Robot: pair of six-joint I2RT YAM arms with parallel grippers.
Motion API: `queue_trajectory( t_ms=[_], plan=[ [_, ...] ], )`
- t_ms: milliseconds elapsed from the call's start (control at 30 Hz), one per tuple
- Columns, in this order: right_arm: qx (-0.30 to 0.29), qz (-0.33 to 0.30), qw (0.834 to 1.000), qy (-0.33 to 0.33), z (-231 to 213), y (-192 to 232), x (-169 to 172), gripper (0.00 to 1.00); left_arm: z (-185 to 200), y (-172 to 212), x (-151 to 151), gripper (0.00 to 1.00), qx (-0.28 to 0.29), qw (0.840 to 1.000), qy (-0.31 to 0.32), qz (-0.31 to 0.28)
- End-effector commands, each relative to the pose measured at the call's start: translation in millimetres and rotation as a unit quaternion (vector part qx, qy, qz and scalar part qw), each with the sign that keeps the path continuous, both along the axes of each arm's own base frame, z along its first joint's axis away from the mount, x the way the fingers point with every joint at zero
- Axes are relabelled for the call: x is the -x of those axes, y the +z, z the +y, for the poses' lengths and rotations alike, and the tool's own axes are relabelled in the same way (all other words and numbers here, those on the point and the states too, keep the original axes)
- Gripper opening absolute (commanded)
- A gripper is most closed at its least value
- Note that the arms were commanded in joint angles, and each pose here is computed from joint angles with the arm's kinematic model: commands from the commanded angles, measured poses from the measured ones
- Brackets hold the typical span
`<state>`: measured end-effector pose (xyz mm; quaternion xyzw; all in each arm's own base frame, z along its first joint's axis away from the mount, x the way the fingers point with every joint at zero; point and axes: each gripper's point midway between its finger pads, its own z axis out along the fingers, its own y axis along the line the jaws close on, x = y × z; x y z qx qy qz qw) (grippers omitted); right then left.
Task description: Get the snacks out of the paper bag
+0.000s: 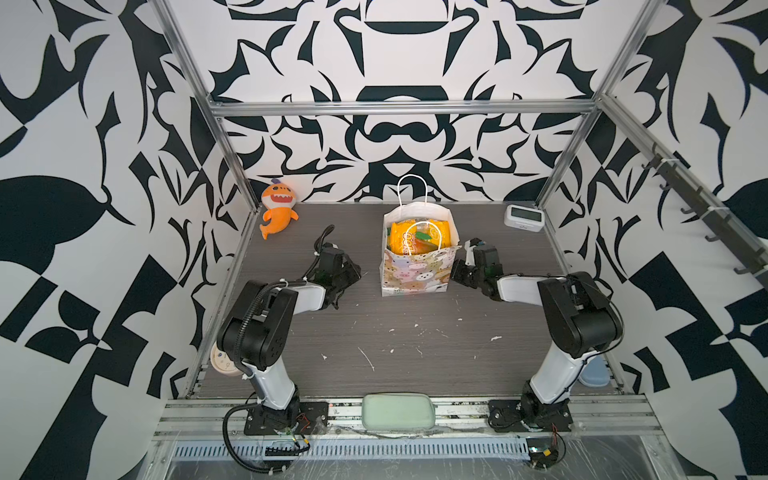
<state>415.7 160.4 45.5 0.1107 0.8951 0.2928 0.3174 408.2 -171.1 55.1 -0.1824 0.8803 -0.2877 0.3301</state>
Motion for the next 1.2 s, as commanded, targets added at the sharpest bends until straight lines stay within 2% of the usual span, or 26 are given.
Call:
queue_trajectory(
  t_ms=[0, 133, 500, 700, 833, 967, 1067, 1167],
  plan=[
    [-0.041, -0.017, 0.999, 0.005, 18.2, 7.1, 2.4, 0.28, 5.6, -13.4, 5.7, 0.30, -0.012, 1.000, 0.010, 0.016],
    [-0.061, -0.013, 0.998, -0.001, 33.0, 1.2, 5.2, 0.28, 6.4, -18.0, 3.5, 0.30, -0.018, 1.000, 0.012, 0.020],
    [-0.089, -0.010, 0.995, 0.039, 74.5, -2.7, -9.1, 0.24, 21.2, -13.1, 0.6, 0.28, -0.057, 0.998, 0.027, 0.006],
    [-0.067, -0.031, 0.997, 0.039, 75.3, 11.8, -4.9, 0.23, 21.0, -2.6, -3.4, 0.28, -0.051, 0.999, 0.019, -0.008],
    [-0.011, -0.047, 0.999, 0.016, 53.7, 24.6, -1.3, 0.24, -3.2, 4.9, -13.0, 0.27, -0.039, 0.998, -0.041, -0.019],
    [0.070, -0.063, 0.995, -0.012, 26.8, 48.1, -1.7, 0.25, -21.0, 12.0, -23.7, 0.27, -0.037, 0.996, -0.073, -0.033],
    [0.130, -0.081, 0.988, -0.033, 4.5, 76.3, -2.1, 0.26, -27.6, 16.3, -32.1, 0.27, -0.034, 0.995, -0.081, -0.040],
    [0.203, -0.116, 0.971, -0.054, -24.0, 119.0, 0.5, 0.27, -32.0, 17.4, -40.4, 0.27, -0.035, 0.994, -0.089, -0.047]
  ],
)
